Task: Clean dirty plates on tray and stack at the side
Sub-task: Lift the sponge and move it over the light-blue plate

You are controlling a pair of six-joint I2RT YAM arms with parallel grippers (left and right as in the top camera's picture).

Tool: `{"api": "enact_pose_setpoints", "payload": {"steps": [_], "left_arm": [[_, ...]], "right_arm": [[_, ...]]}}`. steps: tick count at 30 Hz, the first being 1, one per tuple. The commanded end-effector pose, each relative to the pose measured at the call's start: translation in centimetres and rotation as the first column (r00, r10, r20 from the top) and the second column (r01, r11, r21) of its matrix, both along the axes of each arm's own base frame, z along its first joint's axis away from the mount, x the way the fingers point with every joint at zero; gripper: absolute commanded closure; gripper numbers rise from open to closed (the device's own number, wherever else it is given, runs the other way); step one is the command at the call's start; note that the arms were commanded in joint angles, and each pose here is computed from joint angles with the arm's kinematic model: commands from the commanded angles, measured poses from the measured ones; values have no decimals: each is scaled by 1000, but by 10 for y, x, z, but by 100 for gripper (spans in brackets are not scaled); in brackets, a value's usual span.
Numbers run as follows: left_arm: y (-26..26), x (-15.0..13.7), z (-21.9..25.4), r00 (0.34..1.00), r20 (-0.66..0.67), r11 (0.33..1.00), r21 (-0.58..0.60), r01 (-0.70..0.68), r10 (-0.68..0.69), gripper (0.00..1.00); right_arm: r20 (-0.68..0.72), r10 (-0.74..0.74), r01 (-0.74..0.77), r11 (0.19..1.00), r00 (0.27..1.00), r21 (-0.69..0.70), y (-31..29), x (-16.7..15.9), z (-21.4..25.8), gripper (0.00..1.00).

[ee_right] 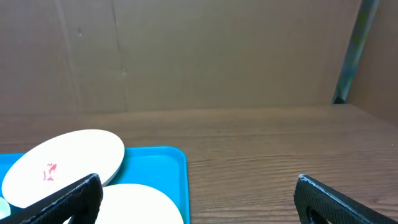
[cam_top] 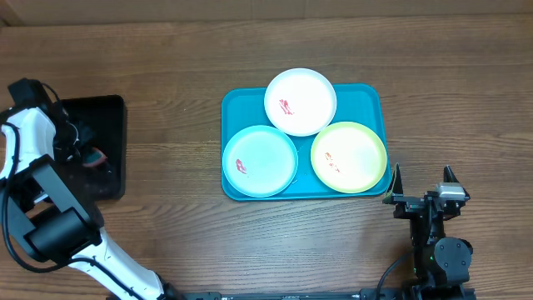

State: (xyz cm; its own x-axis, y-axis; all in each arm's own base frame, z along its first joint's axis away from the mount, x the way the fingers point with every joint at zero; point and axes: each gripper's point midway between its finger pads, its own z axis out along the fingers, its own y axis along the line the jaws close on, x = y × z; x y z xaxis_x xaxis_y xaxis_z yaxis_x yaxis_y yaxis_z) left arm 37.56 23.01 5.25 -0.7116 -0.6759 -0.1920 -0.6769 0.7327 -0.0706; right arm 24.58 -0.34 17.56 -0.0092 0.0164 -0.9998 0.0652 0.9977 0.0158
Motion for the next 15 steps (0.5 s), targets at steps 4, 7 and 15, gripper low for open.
{"api": "enact_pose_setpoints", "payload": {"steps": [4,7,15], "left_arm": [[10,39,123,964,255,993,112,43,-70,96],[15,26,118,979,198,989,147,27,-56,96],[5,1,17,995,-24,994,54,99,-98,96]], "right_arm": [[5,-7,7,1000,1000,-1,-2,0,-1,0],[6,-7,7,1000,1000,-1,-2,0,-1,0],[5,-7,7,1000,1000,-1,-2,0,-1,0]]}}
